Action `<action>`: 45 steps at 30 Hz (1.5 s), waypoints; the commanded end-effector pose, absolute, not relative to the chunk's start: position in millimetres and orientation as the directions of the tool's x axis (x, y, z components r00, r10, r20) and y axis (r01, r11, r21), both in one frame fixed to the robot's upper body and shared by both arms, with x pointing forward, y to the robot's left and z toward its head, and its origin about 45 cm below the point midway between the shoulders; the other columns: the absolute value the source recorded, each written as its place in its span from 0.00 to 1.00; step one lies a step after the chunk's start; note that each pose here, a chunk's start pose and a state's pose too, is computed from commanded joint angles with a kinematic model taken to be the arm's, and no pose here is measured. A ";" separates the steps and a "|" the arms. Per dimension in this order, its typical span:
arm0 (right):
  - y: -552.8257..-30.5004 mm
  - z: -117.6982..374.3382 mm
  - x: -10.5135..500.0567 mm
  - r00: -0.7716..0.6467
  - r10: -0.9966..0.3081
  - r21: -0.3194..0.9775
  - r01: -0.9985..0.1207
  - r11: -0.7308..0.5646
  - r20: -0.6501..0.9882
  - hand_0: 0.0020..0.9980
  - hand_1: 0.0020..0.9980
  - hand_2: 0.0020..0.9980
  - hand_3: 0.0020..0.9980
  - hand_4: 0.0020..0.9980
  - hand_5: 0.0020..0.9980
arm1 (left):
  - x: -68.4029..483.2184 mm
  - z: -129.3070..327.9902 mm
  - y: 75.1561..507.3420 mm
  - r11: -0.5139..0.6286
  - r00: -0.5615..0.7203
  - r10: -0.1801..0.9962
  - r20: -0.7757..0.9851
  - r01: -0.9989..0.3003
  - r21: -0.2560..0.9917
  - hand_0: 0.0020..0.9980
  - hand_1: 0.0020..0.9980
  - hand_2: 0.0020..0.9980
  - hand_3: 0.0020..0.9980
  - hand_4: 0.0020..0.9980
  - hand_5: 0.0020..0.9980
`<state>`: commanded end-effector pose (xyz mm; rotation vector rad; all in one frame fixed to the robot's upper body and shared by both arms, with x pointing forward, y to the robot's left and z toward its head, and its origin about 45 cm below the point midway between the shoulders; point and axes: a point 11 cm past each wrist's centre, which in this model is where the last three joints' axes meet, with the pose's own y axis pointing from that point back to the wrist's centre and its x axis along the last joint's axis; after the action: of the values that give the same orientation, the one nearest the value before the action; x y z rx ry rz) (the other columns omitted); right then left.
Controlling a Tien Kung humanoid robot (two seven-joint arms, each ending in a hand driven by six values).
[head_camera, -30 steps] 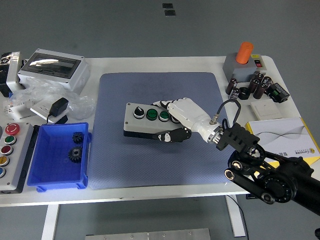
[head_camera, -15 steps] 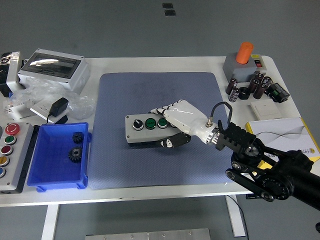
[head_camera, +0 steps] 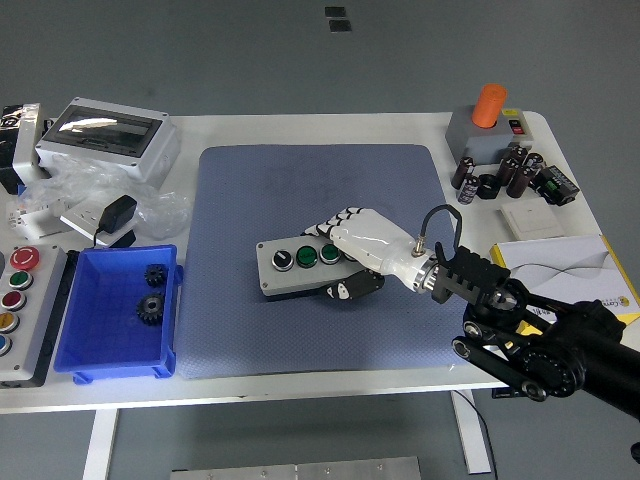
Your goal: Pick up the button,place it on the desk,press the button,press the button
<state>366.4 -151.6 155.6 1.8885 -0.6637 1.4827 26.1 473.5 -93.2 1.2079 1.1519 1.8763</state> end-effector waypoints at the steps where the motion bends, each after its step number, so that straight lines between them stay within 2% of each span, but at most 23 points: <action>1: -151.9 155.1 366.3 0.239 -0.004 0.175 -0.724 -0.667 0.971 0.83 0.82 0.84 0.85 0.78 0.20 | 26.0 -93.2 473.5 -0.427 -0.390 0.839 0.379 -0.041 0.903 0.63 0.64 0.57 0.69 0.63 0.16; 18: -155.7 143.4 360.3 0.366 -0.082 0.240 -0.747 -0.619 0.927 0.79 0.81 0.84 0.86 0.81 0.20 | 23.8 -94.0 472.2 -0.426 -0.391 0.839 0.379 -0.038 0.904 0.63 0.64 0.57 0.69 0.63 0.16; 36: -157.4 144.8 357.9 0.419 -0.133 0.275 -0.771 -0.574 0.898 0.75 0.78 0.83 0.87 0.84 0.22 | 20.8 -94.8 470.9 -0.425 -0.388 0.840 0.379 -0.035 0.905 0.63 0.63 0.57 0.69 0.63 0.16; 37: -157.4 145.2 357.7 0.421 -0.135 0.276 -0.772 -0.573 0.897 0.74 0.77 0.83 0.87 0.87 0.24 | 20.5 -94.9 470.8 -0.424 -0.388 0.840 0.379 -0.035 0.905 0.63 0.64 0.57 0.68 0.63 0.16; 45: -158.1 148.6 359.6 0.415 -0.144 0.268 -0.778 -0.568 0.898 0.74 0.77 0.83 0.88 0.88 0.27 | 20.4 -94.9 470.9 -0.425 -0.386 0.841 0.380 -0.034 0.905 0.63 0.64 0.57 0.68 0.63 0.16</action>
<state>359.6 -158.1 148.6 1.9742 -0.7811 1.1604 20.4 470.9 -94.9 1.2147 1.1585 1.8704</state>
